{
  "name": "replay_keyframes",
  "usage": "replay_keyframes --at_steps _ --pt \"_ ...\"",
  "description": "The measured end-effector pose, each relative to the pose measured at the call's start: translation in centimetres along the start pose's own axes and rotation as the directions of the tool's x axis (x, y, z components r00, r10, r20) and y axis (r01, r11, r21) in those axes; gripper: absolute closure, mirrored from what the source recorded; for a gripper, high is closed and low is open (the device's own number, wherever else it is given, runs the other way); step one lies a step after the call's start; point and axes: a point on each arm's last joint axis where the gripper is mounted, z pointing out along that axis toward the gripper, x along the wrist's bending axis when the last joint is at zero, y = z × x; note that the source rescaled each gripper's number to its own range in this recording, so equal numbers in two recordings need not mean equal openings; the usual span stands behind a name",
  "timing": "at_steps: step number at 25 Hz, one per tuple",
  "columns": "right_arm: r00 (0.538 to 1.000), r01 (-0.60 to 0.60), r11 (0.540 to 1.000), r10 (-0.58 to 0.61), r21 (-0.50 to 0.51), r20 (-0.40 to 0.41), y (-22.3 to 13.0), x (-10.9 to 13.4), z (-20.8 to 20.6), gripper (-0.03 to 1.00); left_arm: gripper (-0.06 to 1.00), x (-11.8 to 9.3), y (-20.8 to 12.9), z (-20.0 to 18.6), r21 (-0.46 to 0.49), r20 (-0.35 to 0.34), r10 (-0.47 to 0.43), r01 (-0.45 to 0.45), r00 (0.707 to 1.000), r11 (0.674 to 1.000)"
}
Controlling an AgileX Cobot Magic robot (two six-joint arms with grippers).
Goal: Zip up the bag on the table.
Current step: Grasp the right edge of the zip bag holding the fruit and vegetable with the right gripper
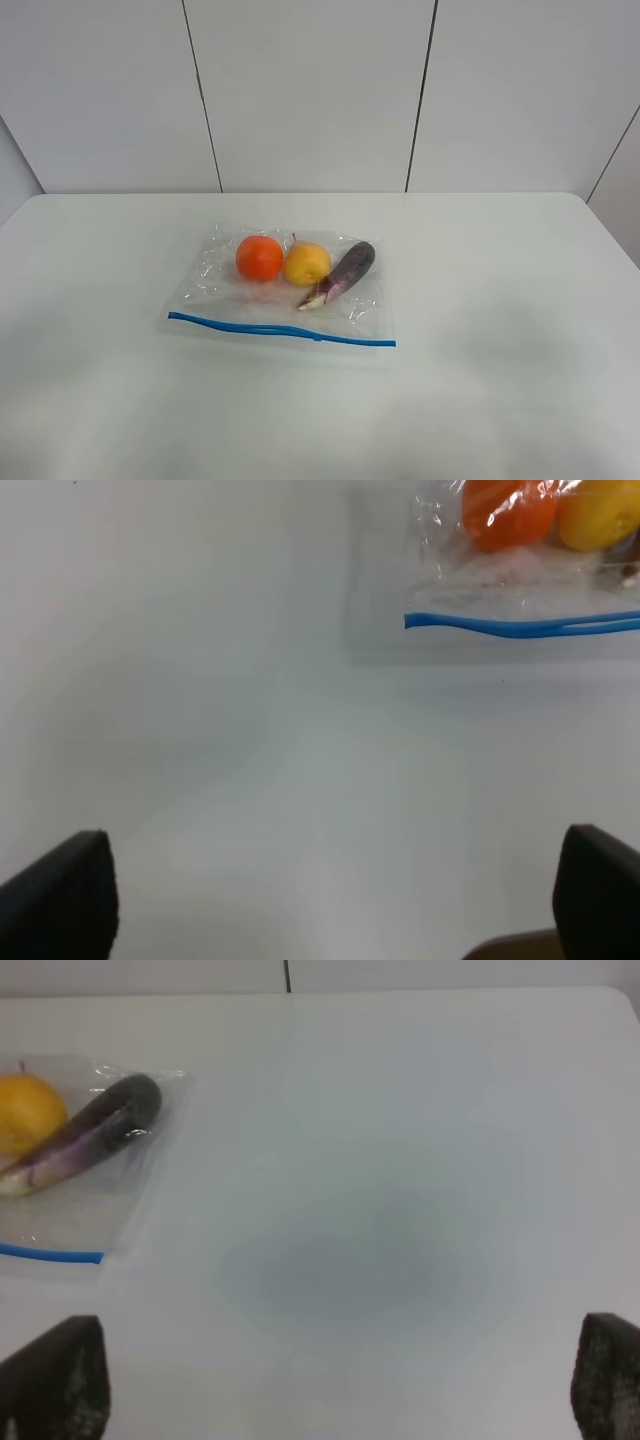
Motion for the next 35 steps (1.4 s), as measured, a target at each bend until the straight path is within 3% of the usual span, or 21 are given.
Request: replay_keyframes --at_steps 11,15,21,27,35 --pt "1.0 0.0 1.0 0.0 0.006 0.0 0.3 0.0 0.1 -0.03 -0.06 0.0 0.0 0.0 0.0 0.0 0.0 0.0 1.0 1.0" --pt "1.0 -0.001 1.0 0.001 0.02 0.0 3.6 -0.1 0.3 -0.03 -0.06 0.0 0.0 0.0 0.0 0.0 0.0 0.0 1.0 1.0" --pt "0.997 -0.04 0.984 0.049 0.174 -0.051 10.6 0.1 3.7 -0.03 -0.06 0.0 0.0 0.0 0.0 0.0 0.0 0.0 1.0 1.0" --pt "0.976 -0.112 0.923 0.171 0.369 -0.131 14.7 0.8 10.3 -0.03 -0.06 0.0 0.0 0.0 0.0 0.0 0.0 0.0 1.0 1.0" --pt "0.911 -0.095 0.754 0.329 0.65 -0.248 12.7 2.5 20.2 -0.03 -0.06 0.0 0.0 0.0 0.0 0.0 0.0 0.0 1.0 1.0"
